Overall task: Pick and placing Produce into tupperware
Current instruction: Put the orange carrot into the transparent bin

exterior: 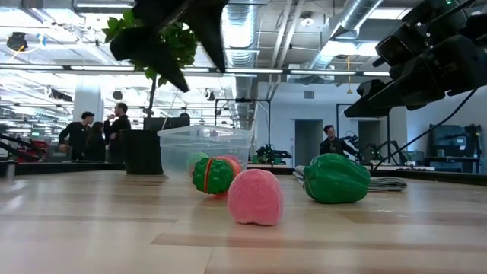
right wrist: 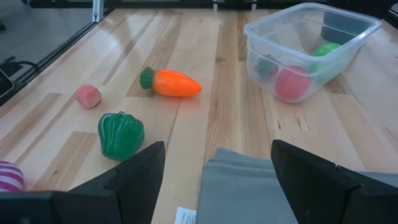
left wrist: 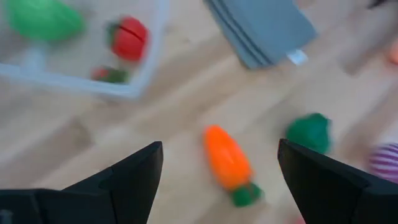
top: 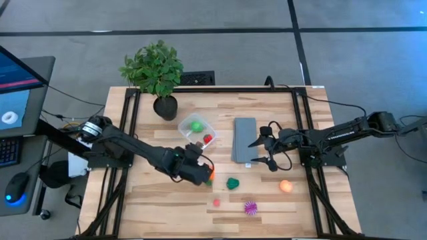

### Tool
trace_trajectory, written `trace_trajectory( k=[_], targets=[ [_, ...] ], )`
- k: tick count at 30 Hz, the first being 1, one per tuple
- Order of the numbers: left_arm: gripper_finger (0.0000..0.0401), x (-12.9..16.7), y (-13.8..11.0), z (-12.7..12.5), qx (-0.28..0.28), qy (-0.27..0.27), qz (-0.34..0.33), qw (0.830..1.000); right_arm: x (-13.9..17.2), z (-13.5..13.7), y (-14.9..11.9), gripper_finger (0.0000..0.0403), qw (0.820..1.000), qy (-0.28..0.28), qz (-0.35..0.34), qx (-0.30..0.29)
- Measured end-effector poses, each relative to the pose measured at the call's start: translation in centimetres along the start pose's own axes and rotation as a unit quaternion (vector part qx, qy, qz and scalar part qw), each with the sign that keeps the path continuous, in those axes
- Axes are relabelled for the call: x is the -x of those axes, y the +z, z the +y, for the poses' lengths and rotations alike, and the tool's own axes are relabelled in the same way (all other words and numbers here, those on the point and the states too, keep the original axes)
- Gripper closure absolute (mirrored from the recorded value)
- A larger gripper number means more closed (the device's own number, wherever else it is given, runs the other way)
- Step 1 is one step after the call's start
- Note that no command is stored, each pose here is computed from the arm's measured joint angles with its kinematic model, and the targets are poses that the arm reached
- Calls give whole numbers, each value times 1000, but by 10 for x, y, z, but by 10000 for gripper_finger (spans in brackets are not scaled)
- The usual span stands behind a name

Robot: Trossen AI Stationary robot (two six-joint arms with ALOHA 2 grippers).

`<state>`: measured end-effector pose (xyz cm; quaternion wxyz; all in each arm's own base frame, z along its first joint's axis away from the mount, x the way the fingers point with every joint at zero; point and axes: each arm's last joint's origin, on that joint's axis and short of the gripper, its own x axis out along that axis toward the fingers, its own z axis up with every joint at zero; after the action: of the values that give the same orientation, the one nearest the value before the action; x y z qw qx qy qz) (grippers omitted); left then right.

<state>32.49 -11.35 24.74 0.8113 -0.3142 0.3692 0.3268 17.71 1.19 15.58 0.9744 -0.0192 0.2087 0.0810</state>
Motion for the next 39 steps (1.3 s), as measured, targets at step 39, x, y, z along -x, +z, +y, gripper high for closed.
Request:
trace_trajectory(
  k=[39],
  targets=[
    [95, -60, -11, -22, 101, -8, 109, 989, 0, 0, 0, 85, 1000, 2, 3, 1]
  ],
)
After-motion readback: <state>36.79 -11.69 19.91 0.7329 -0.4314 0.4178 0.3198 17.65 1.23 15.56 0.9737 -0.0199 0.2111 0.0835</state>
